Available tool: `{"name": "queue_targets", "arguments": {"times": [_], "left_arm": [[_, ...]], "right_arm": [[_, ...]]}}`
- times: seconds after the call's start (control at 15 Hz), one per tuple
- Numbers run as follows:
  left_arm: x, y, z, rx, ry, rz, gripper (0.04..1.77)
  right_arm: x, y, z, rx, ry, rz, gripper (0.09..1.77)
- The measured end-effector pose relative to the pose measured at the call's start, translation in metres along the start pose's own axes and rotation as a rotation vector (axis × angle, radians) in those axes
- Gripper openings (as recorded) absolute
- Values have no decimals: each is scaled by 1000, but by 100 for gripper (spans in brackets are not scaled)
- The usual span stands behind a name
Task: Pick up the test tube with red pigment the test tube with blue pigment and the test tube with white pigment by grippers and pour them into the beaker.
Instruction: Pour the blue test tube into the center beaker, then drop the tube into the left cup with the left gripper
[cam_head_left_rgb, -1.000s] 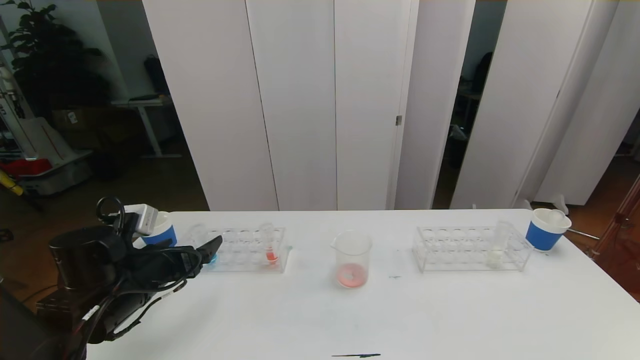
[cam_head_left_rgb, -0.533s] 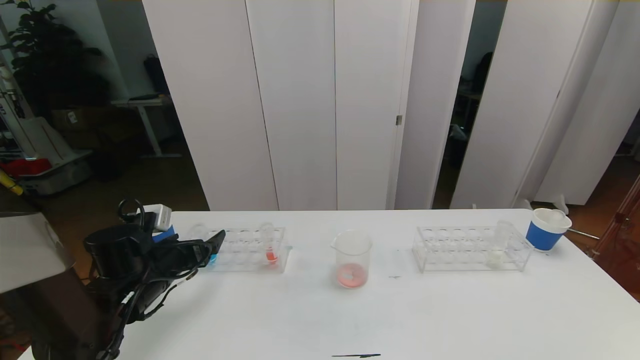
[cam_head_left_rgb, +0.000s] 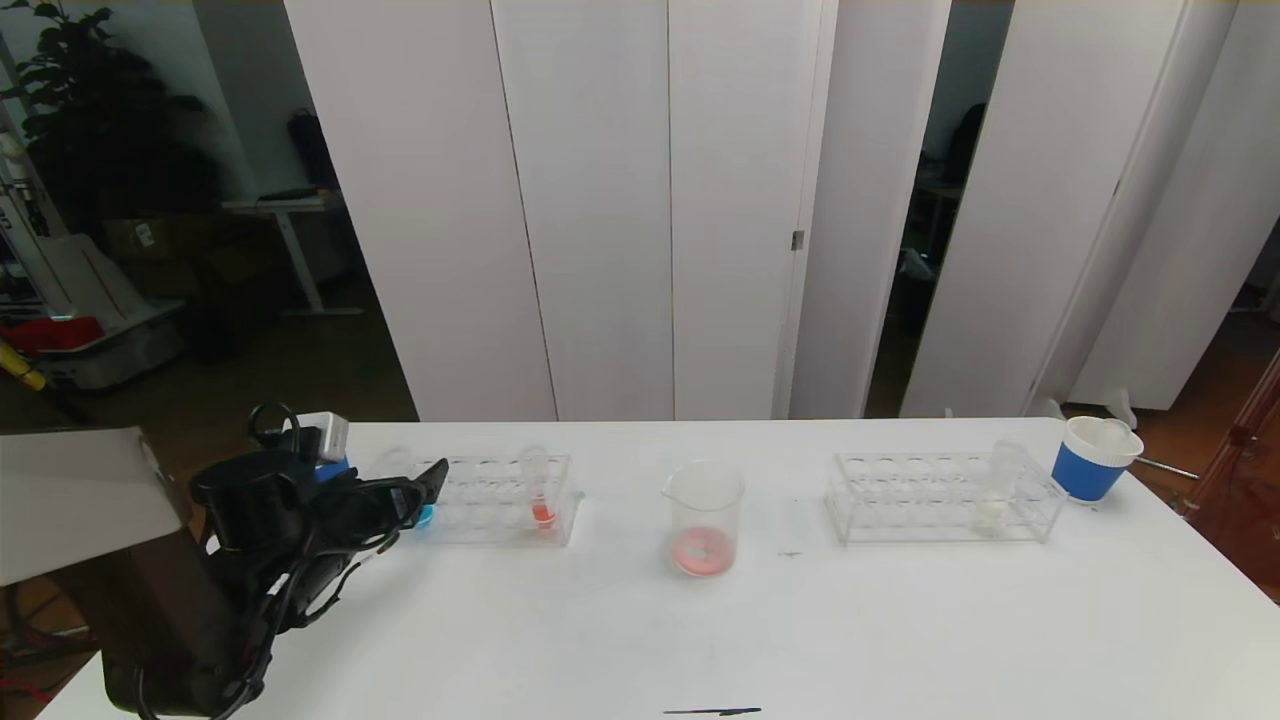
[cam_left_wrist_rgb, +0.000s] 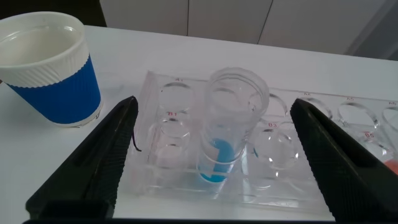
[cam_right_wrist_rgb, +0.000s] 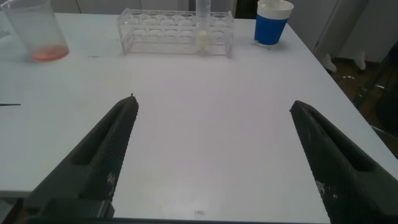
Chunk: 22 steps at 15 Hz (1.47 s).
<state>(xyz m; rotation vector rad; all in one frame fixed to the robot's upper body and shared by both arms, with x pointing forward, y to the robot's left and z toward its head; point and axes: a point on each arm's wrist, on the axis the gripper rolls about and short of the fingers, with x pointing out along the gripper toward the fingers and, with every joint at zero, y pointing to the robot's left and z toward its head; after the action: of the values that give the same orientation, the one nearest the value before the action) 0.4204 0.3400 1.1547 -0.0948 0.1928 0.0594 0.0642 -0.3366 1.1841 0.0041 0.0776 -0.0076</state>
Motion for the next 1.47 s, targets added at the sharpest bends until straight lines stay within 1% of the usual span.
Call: {"name": "queue_targets", "arguments": {"times": [0.07, 0.13, 0.2, 0.27, 0.33, 0.4, 0.47, 0.53, 1.13, 1.33, 1.47], "left_arm": [[2, 0, 0, 0, -4, 1, 170], [3, 0, 1, 0, -8, -1, 151], [4, 0, 1, 3, -10, -6, 113], [5, -1, 1, 9, -11, -14, 68], [6, -2, 1, 18, -12, -15, 42], [7, -3, 0, 26, -13, -15, 42], [7, -5, 0, 30, -14, -17, 67], [7, -5, 0, 32, -20, -18, 56], [8, -7, 2, 40, -33, -32, 56], [5, -9, 11, 40, -54, -39, 56], [1, -10, 22, 38, -84, -44, 56]], "right_arm": [[0, 0, 0, 0, 0, 0, 175], [0, 0, 0, 0, 0, 0, 175], [0, 0, 0, 0, 1, 0, 175], [0, 0, 0, 0, 0, 0, 175], [0, 0, 0, 0, -1, 0, 175], [0, 0, 0, 0, 0, -1, 175], [0, 0, 0, 0, 0, 0, 175], [0, 0, 0, 0, 0, -1, 175], [0, 0, 0, 0, 0, 0, 175], [0, 0, 0, 0, 0, 0, 175], [0, 0, 0, 0, 0, 0, 175]]}}
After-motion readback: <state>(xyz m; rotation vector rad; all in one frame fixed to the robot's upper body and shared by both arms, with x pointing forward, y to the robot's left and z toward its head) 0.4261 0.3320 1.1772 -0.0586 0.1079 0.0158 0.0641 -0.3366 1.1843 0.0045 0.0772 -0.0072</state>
